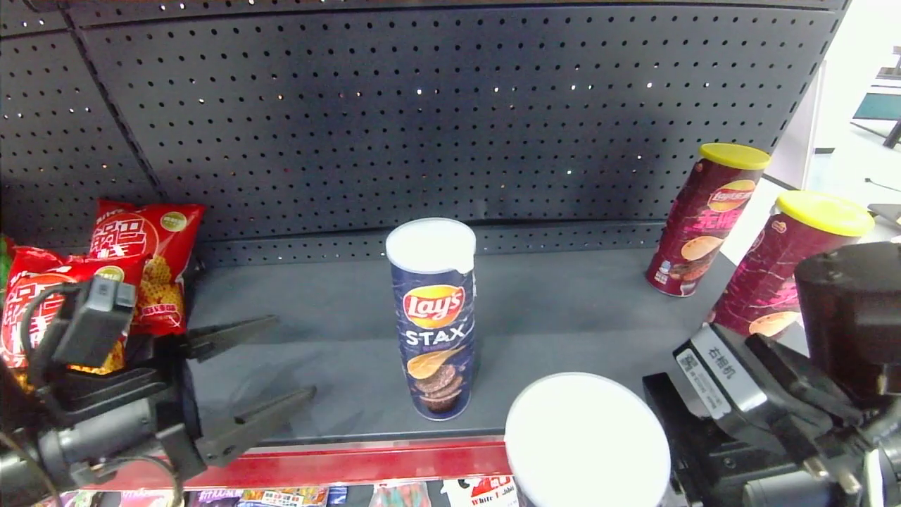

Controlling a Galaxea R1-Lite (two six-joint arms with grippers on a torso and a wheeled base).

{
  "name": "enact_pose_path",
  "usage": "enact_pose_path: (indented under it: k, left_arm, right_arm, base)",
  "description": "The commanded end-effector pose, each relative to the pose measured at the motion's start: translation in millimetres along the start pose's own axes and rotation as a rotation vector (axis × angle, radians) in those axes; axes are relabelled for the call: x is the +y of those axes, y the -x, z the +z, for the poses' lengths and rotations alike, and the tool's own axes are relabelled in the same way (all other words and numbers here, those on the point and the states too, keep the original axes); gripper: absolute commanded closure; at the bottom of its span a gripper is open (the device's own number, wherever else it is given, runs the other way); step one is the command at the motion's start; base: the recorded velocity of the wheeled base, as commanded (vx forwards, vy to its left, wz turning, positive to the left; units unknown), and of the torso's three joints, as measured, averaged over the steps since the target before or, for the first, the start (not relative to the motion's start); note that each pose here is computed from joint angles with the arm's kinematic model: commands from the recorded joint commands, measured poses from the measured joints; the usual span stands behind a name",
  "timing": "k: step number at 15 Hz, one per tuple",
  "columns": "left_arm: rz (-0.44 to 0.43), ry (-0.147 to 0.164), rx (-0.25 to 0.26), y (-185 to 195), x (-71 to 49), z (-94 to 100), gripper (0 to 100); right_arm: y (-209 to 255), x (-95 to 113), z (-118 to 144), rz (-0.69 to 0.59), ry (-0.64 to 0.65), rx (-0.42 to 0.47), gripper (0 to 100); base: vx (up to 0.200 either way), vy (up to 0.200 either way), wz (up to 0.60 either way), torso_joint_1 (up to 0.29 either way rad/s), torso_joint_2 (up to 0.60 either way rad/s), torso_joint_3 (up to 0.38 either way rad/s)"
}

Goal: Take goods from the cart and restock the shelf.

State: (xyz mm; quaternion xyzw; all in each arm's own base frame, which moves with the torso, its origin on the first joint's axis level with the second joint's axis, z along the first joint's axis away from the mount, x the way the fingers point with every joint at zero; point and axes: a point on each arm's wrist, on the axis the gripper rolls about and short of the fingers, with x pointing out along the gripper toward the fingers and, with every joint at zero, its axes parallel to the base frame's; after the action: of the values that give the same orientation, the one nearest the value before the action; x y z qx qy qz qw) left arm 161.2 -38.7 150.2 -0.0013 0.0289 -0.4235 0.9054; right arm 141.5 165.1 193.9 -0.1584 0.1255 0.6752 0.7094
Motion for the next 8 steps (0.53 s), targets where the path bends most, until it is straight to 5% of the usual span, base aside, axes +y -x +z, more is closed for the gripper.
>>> enact_pose_path:
  k: [1, 6, 8]
  left_arm:
    - [0.256, -0.15, -0.122, 61.9, -17.8, 20.2, 0]
    - [0.583, -0.269, -0.158, 108.8, -69.9, -2.5, 0]
    - [0.662, -0.247, -0.124, 114.9, -86.9, -18.7, 0]
  right_arm:
    - [-0.6, -1.2, 2.3, -0.003, 0.0, -0.006, 100]
    - [1.8, -6.3, 13.6, -0.028, 0.019, -0.035, 100]
    - [4.3, -9.4, 18.8, -0.05, 0.005, -0.049, 100]
  base:
    - [0.0, 0.0, 0.0, 0.0, 0.0, 0.0]
    - [0.0, 0.0, 0.0, 0.0, 0.0, 0.0]
    - [0.0, 0.0, 0.0, 0.0, 0.0, 0.0]
